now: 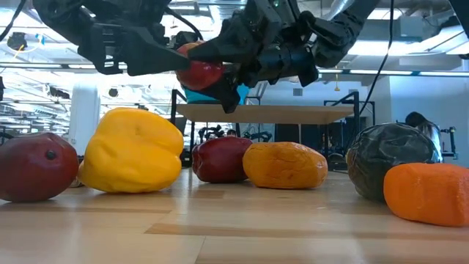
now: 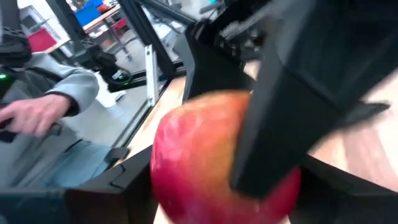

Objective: Pick & Place Fruit
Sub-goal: Put the red peach into the blue strainer bowl on the shelf

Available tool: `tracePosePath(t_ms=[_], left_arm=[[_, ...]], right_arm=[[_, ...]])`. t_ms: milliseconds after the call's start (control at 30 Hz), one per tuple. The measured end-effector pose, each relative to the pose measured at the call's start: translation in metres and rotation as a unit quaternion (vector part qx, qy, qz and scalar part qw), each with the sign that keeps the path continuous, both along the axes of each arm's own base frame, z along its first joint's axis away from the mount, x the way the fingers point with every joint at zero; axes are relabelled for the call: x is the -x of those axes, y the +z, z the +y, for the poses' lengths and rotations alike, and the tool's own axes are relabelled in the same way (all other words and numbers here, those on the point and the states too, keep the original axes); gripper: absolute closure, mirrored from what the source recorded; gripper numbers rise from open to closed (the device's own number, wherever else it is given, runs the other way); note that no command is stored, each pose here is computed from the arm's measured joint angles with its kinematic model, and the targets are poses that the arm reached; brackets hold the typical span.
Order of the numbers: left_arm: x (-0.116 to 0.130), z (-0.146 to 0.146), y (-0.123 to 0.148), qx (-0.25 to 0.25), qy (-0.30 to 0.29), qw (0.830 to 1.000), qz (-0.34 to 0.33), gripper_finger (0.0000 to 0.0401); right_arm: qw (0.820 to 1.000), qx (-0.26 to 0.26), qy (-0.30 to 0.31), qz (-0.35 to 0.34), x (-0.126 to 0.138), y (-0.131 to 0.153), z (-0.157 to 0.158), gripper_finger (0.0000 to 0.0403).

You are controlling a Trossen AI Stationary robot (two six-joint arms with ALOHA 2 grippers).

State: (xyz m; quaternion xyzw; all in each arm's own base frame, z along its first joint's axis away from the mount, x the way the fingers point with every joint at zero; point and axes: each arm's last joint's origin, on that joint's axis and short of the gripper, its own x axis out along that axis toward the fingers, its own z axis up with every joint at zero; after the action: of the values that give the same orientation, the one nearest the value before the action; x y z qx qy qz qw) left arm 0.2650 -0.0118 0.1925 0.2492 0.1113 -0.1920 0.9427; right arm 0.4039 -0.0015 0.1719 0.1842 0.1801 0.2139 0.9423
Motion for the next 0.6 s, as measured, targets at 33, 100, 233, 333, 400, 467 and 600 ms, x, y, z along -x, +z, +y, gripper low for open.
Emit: tracePosePath(t_ms=[33, 100, 233, 333, 400, 467, 600], left_arm=[[0.000, 0.000, -0.001, 0.001, -0.002, 1.000, 0.004, 0.0134], [0.001, -0.001, -0.002, 0.003, -0.007, 1.000, 0.009, 0.0135], [0.002, -0.001, -0.005, 0.020, 0.000, 0.999, 0.034, 0.0140], [0.006, 0.000, -0.004, 0.043, 0.011, 0.997, 0.057, 0.0136], [0.011, 0.001, 0.003, 0.051, 0.043, 0.996, 0.061, 0.0133], [0.019, 0.004, 0.015, 0.047, 0.089, 0.994, 0.044, 0.0133], [0.034, 0.016, 0.056, 0.042, 0.184, 0.981, -0.046, 0.0133]], right_arm=[[1.000, -0.010, 0.009, 0.012, 0.001, -0.001, -0.001, 0.0129], [0.998, -0.029, 0.030, 0.037, 0.003, -0.005, -0.005, 0.0107], [0.991, -0.071, 0.055, 0.103, 0.009, -0.013, -0.012, 0.0073], [0.985, -0.058, 0.053, 0.151, 0.015, -0.021, -0.009, 0.0059], [0.986, -0.033, 0.042, 0.161, 0.016, -0.024, -0.004, 0.0056], [0.986, -0.008, 0.023, 0.164, 0.016, -0.025, 0.003, 0.0057], [0.986, 0.044, -0.040, 0.156, 0.014, -0.026, 0.017, 0.0068]])
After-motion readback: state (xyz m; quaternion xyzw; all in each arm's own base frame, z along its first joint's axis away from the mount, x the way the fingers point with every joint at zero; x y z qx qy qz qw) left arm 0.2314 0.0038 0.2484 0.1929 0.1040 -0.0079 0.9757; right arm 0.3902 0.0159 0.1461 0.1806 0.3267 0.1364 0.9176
